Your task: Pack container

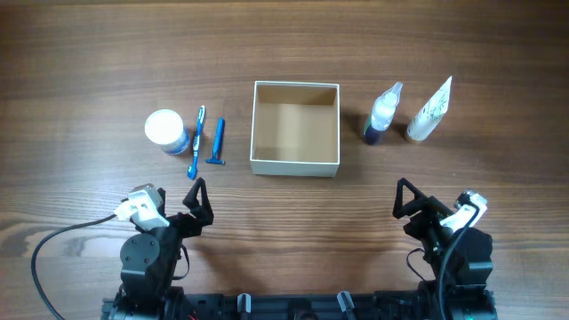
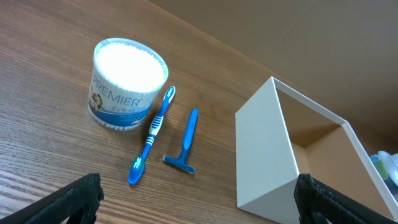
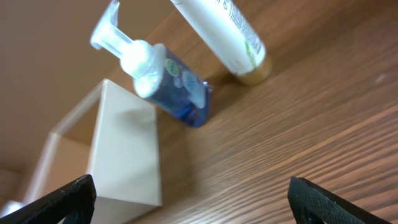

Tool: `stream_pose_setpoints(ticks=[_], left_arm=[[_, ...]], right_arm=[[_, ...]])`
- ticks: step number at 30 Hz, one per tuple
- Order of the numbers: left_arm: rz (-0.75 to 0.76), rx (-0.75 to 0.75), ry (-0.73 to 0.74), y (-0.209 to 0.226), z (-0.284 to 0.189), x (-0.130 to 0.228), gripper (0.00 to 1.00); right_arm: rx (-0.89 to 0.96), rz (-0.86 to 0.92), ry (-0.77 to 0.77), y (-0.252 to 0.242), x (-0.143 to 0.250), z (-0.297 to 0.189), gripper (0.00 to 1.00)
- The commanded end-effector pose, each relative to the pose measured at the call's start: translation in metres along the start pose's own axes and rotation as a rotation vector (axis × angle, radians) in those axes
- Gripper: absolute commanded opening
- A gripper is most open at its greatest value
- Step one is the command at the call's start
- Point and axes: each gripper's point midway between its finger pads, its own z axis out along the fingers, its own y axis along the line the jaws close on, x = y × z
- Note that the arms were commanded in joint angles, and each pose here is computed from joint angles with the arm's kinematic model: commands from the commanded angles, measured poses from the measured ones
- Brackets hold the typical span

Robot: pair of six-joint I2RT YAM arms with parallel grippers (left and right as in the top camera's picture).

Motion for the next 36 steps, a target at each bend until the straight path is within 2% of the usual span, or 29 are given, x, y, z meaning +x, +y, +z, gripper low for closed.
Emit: stream_pose_setpoints(ticks=[1,5,8,12,17,20,23,26,30,36], left_arm=[[0.01,0.001,-0.007,0.0,0.0,-0.001,1.0],[0.01,0.001,-0.007,0.0,0.0,-0.001,1.0],[0.01,0.001,-0.007,0.0,0.0,-0.001,1.0],[0.01,0.001,-0.007,0.0,0.0,-0.001,1.0],[0.01,0.001,-0.007,0.0,0.0,-0.001,1.0],[0.01,0.001,-0.007,0.0,0.0,-0.001,1.0],[0.01,0.001,-0.007,0.0,0.0,-0.001,1.0],[0.01,0.001,-0.007,0.0,0.0,-0.001,1.0],[0.01,0.001,-0.007,0.0,0.0,-0.001,1.0],[0.01,0.001,-0.007,0.0,0.0,-0.001,1.0]], right_arm=[[-0.184,-0.076,0.052,0.037,0.004,-0.007,1.0],[-0.231,-0.209,-0.017,0.075,-0.033,-0.032,1.0],[-0.23,-0.305,-0.01,0.108,-0.065,-0.045,1.0],[-0.168,-0.435,0.141,0.147,-0.1,-0.04,1.0],[-0.038,-0.444,0.373,0.163,-0.125,0.002,1.0],[0.027,-0.416,0.499,0.159,-0.121,0.033,0.99],[0.127,-0.45,0.596,0.145,-0.101,0.072,1.0],[0.339,-0.491,0.606,0.112,-0.089,0.104,1.0],[0.47,-0.49,0.63,0.079,-0.074,0.143,1.0],[0.513,-0.452,0.683,0.058,-0.05,0.173,0.99]])
